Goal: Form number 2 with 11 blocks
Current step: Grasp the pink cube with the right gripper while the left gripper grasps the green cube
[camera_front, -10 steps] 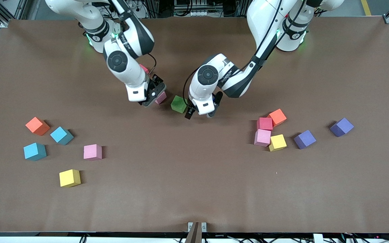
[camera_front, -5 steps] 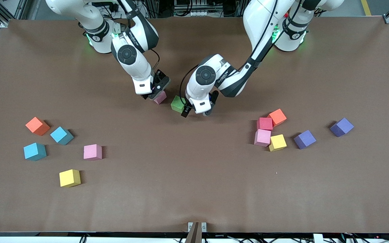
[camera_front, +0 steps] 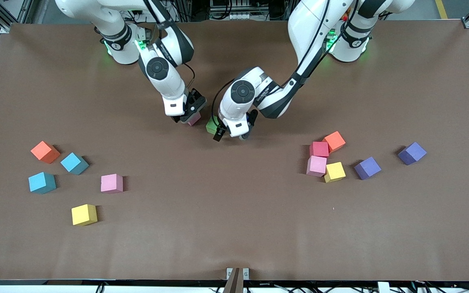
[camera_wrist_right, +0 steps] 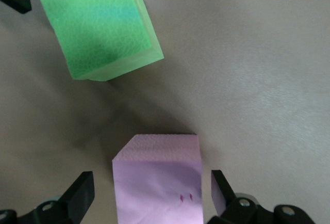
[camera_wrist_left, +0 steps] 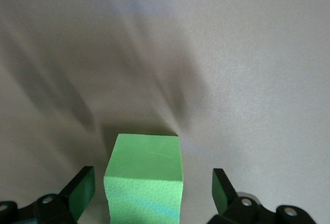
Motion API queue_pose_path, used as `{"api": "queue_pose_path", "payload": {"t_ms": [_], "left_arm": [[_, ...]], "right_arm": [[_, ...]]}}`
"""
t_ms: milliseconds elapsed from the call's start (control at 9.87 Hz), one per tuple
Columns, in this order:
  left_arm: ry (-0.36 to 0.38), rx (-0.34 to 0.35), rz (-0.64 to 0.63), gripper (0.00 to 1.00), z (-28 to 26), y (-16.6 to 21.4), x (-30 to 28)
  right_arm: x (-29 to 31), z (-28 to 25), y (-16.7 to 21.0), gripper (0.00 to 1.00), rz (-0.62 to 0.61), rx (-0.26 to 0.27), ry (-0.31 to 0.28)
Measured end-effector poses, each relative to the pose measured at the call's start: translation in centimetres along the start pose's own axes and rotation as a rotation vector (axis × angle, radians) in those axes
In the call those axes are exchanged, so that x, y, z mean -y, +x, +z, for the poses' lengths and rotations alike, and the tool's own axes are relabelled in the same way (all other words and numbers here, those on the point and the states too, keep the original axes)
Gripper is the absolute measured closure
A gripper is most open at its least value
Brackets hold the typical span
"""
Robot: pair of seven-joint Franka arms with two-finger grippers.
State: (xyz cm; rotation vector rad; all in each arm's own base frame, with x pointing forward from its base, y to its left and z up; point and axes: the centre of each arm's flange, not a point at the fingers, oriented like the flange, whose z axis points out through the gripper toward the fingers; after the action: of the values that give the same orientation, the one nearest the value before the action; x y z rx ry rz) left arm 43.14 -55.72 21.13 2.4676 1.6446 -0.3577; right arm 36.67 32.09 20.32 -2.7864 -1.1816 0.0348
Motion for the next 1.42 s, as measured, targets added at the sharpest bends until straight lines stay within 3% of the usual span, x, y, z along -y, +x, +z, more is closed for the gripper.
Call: {"api": "queue_pose_path", "payload": {"t_ms": [405,608,811,912,1114,1216,1418], "left_arm": [[0.0,0.007,-0.01,0.0,1.0,-1.2,0.6],[0.0,0.009,-0.015,0.0,2.1,-1.1,0.8],[0.004,0.009,-0.017,0.0,2.8,-1.0,0.9],[0.003,0.01,-0.016,0.02,2.8,-1.1,0.9],[-0.01,0.018,-0.014,0.33,2.2,-1.3,0.5],[-0.026,0.016,-0.009,0.43,1.3,-1.3,0.1],[-0.067,-0.039,0.029,0.43,-2.6,0.5,-1.7]], "right_arm": [[0.2,0.7,0.0,0.02,-0.005,0.001,-0.006],[-0.5,0.6,-0.1,0.14,-0.013,0.0,-0.008],[-1.1,0.4,-0.2,0.39,-0.008,-0.003,-0.009],[-1.1,0.4,-0.2,0.4,-0.01,-0.003,-0.009],[-1.6,0.3,-0.2,0.43,-0.001,-0.002,-0.008],[-2.3,0.0,-0.3,0.43,0.008,0.001,-0.004],[-4.2,-2.2,0.0,0.43,0.01,0.004,0.017]]}}
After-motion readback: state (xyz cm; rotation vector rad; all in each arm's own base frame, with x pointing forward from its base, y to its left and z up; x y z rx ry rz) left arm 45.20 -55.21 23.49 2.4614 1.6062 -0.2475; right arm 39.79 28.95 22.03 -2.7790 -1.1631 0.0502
